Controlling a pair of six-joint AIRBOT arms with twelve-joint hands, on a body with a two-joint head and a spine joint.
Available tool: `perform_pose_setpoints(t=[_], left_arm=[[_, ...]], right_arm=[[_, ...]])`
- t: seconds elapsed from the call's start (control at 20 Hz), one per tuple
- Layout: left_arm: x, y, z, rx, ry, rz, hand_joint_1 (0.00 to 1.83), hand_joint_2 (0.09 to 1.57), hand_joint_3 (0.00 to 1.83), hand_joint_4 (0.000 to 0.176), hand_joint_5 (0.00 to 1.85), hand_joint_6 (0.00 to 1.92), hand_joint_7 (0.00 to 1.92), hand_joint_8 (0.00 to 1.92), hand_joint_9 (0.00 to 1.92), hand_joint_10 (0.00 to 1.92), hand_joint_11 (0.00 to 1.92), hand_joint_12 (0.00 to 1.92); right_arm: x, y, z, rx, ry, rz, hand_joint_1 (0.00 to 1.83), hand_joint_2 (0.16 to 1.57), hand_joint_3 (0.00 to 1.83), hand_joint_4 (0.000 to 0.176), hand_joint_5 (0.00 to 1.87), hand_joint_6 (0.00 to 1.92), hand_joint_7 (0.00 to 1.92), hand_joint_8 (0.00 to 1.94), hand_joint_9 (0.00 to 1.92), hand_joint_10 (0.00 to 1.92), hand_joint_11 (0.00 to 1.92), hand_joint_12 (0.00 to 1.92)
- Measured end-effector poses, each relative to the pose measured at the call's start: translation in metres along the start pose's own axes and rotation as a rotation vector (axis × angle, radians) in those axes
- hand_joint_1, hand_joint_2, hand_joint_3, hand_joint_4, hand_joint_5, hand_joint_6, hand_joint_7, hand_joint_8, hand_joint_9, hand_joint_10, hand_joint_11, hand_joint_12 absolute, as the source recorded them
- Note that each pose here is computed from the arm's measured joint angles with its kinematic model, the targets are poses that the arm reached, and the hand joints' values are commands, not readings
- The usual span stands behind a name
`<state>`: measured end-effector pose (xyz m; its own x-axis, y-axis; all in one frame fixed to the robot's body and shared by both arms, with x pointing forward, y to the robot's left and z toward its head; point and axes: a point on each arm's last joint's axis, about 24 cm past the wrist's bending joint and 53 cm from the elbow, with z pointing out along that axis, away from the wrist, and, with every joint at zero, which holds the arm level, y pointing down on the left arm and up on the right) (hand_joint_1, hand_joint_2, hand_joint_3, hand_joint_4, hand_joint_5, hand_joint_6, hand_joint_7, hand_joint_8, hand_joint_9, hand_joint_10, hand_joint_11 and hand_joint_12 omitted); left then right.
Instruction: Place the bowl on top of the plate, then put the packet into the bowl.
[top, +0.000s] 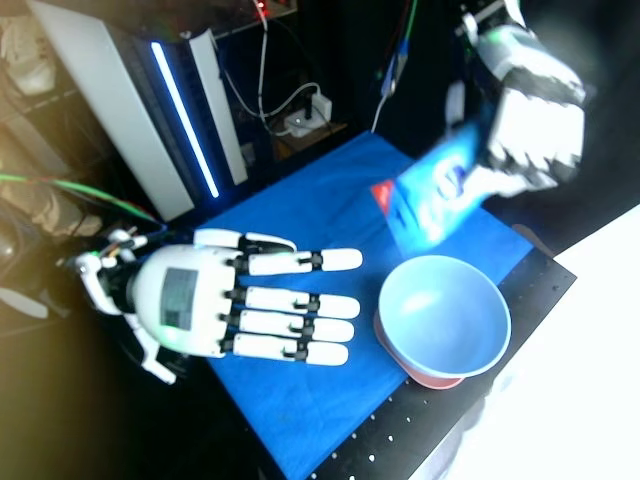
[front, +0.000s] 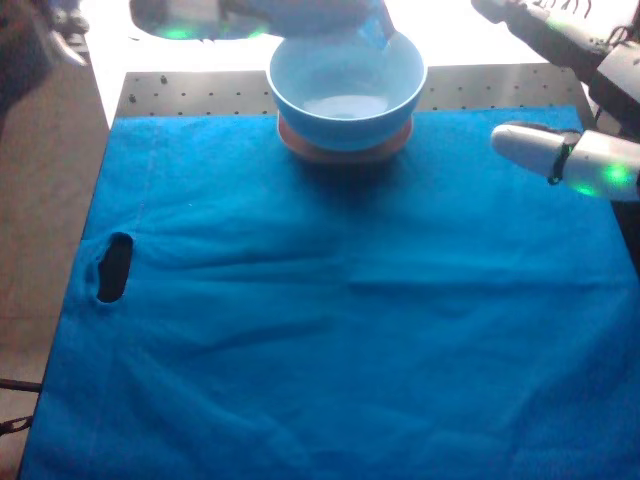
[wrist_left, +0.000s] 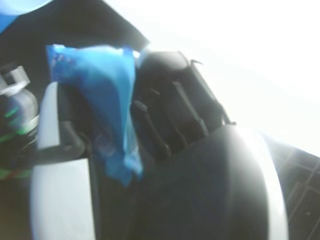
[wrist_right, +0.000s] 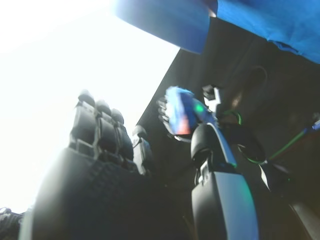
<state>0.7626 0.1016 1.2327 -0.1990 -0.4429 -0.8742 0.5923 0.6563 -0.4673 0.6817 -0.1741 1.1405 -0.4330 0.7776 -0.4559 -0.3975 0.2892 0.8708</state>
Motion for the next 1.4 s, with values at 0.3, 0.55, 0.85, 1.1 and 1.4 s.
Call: perform_pose_setpoints(t=[0.3,0.55,0.85,1.1,1.4], left_arm=[[0.033,0.029,0.032,-0.126,0.077,-0.020,1.03,1.11,0.00,0.000,0.69,0.37,0.71,0.68,0.70,0.65,0.53,1.17],[0.052,0.026,0.042,-0.143,0.118,-0.032,0.86,0.97,0.00,0.102,0.42,0.00,0.46,0.00,0.47,0.01,0.00,0.90],[0.034,0.019,0.020,-0.090,0.065,-0.052,0.73,0.97,0.00,0.150,0.25,0.00,0.29,0.00,0.36,0.00,0.00,0.86],[0.027,0.032,-0.045,-0.070,0.044,-0.060,0.70,0.96,0.00,0.154,0.18,0.00,0.16,0.00,0.20,0.00,0.00,0.43],[0.045,0.039,-0.151,-0.091,0.018,-0.174,0.63,0.94,0.00,0.124,0.13,0.00,0.09,0.01,0.00,0.00,0.00,0.00]], right_arm=[[0.004,0.000,0.000,-0.007,0.004,0.004,0.62,1.30,0.01,0.167,0.00,0.00,0.00,0.00,0.00,0.00,0.01,0.01],[0.009,-0.002,0.000,-0.003,0.011,0.012,0.40,1.23,0.00,0.176,0.00,0.00,0.00,0.00,0.00,0.00,0.00,0.00],[0.010,-0.009,-0.005,0.023,0.011,0.017,0.37,1.22,0.00,0.176,0.00,0.00,0.00,0.00,0.00,0.00,0.00,0.00],[-0.009,-0.007,-0.034,0.017,-0.041,0.022,0.32,1.18,0.00,0.176,0.00,0.00,0.00,0.00,0.00,0.00,0.00,0.00],[-0.023,0.007,-0.069,0.004,-0.086,0.027,0.42,1.11,0.00,0.176,0.00,0.00,0.00,0.00,0.00,0.00,0.00,0.00]])
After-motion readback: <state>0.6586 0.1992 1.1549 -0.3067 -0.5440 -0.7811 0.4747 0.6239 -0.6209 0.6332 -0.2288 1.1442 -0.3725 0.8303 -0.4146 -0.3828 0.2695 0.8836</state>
